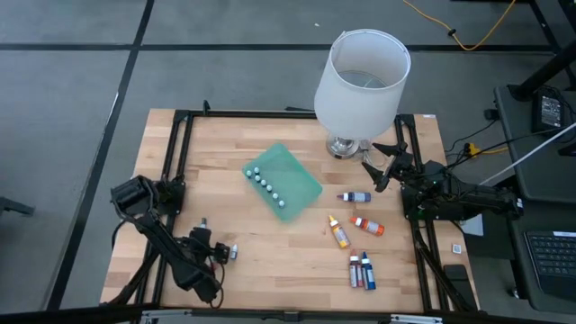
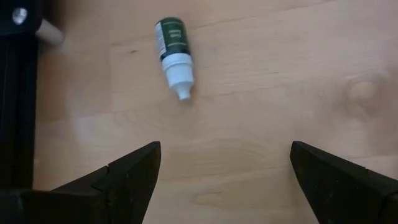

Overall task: Pick & Place food coloring
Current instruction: Put the small green food coloring bottle into the green bin

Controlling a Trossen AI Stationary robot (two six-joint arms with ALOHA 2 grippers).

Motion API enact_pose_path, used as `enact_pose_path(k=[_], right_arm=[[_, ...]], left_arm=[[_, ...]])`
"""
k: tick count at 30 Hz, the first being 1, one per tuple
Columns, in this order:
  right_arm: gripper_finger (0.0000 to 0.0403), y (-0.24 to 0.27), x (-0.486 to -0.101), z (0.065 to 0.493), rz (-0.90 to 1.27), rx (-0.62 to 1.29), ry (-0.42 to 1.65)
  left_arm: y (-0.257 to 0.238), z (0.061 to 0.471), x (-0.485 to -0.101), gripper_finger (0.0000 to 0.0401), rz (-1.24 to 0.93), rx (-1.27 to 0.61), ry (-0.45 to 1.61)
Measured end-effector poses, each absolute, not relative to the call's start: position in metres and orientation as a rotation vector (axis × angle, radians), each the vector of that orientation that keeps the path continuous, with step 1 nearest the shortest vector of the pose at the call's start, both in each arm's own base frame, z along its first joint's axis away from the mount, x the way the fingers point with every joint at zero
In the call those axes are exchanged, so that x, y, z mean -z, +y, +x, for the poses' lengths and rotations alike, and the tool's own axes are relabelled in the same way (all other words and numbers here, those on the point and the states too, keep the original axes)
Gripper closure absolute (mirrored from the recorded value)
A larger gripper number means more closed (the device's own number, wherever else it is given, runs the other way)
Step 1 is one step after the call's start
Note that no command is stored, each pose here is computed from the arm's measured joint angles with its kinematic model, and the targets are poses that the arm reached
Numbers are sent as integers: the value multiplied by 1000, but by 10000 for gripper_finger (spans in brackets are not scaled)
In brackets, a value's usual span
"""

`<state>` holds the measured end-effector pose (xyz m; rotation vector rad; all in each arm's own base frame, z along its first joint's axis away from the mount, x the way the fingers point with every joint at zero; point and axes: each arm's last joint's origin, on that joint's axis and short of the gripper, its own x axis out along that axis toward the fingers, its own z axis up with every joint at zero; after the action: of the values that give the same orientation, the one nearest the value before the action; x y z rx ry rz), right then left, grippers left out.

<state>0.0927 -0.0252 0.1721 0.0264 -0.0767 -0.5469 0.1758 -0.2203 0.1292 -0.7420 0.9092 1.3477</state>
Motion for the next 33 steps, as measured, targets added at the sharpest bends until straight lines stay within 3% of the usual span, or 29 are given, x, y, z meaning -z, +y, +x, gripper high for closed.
enact_pose_path(k=[21, 33], right_arm=[[6, -25, -172, 93, 26, 547, -77], [6, -25, -172, 93, 26, 547, -77]], left_arm=[[-200, 168, -121, 52, -848, -1365, 833], [-170, 156, -116, 52, -782, -1421, 766]])
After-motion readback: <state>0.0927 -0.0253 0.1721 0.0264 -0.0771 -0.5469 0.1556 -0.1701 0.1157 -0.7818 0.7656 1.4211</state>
